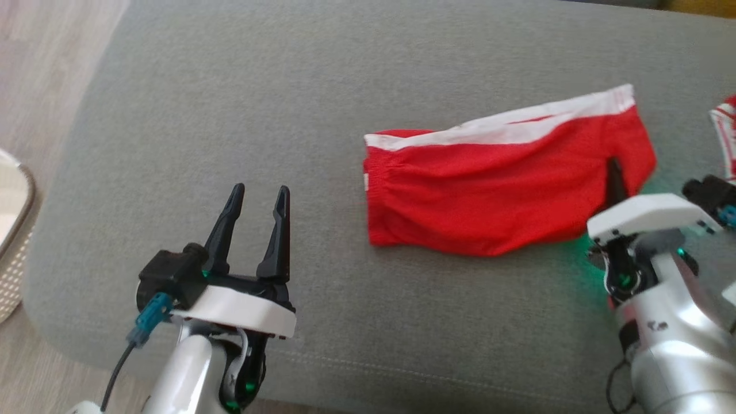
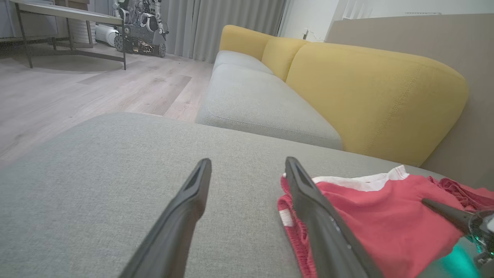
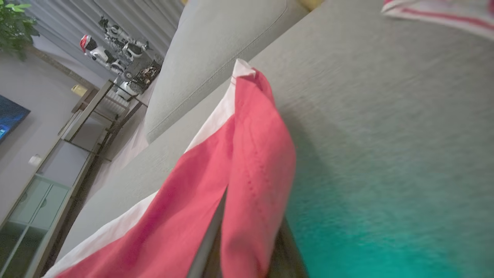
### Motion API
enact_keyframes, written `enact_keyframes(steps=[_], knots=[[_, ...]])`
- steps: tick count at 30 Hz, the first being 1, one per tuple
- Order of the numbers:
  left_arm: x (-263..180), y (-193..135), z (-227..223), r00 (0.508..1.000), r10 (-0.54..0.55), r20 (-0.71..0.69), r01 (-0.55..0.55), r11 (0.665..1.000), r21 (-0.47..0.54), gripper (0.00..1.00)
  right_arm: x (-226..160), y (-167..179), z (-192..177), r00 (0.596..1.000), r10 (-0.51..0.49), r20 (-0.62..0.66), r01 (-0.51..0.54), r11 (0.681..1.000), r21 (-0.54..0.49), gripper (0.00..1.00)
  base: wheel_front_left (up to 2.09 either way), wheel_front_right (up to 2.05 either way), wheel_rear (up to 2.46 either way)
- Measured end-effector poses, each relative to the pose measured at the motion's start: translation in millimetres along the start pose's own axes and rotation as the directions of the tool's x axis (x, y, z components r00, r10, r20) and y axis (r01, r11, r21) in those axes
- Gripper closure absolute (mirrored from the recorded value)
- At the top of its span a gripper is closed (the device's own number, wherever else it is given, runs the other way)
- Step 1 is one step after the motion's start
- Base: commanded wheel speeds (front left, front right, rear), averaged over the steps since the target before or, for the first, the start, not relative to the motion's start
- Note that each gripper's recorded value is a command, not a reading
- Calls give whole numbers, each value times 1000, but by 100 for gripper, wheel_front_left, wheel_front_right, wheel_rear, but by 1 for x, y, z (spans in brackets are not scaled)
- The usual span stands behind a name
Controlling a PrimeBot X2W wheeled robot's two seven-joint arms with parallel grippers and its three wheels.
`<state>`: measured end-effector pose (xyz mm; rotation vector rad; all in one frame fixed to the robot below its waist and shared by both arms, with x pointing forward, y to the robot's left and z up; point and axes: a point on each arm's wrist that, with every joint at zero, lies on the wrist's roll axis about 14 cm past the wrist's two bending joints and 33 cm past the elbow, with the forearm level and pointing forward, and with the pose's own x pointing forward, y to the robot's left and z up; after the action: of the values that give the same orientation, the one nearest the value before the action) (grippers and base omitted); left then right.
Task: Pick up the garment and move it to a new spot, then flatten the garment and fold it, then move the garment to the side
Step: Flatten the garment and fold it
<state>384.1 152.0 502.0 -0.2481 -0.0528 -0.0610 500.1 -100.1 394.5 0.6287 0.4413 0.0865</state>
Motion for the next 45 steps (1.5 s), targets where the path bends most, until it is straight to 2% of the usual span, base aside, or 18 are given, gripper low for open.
enact_keyframes(steps=[2,9,14,19,24,27,32,33,36,40,45], knots=[[2,-5,0,1000,-16,1,16,1000,-4,0,-8,-13,5,999,-27,32,27,1000,-7,100,0,0,0],[4,-20,0,998,-59,5,59,998,-16,0,-41,-63,19,975,-165,147,155,985,80,100,0,0,0],[5,-28,-7,996,-91,-15,90,996,-25,0,-47,-66,15,975,-167,147,162,986,48,100,0,0,0],[4,-28,-7,996,-88,-14,88,996,-23,0,-39,-37,27,978,-83,189,87,996,-12,100,0,0,0],[0,-24,-1,997,-75,0,75,997,-17,0,-34,19,45,966,80,245,-65,996,-68,100,0,0,0],[-3,-20,1,998,-61,3,61,998,-22,0,-37,53,43,952,184,243,-166,982,-91,100,0,0,0],[-8,-14,4,999,-41,11,41,999,-18,0,-48,98,14,931,323,172,-308,945,-109,100,0,0,0],[-10,-11,4,999,-32,8,32,999,-18,0,-53,113,-3,922,368,119,-356,928,-113,100,0,0,0],[-13,-8,3,1000,-20,5,20,1000,-17,0,-58,132,-23,902,428,57,-419,899,-126,100,0,0,0],[-14,-4,2,1000,-7,2,7,1000,-19,0,-60,144,-40,887,461,4,-456,879,-139,100,0,0,0],[-15,0,-1,1000,7,-8,-7,1000,-21,0,-54,142,-57,888,456,-53,-459,876,-151,100,0,0,0]])
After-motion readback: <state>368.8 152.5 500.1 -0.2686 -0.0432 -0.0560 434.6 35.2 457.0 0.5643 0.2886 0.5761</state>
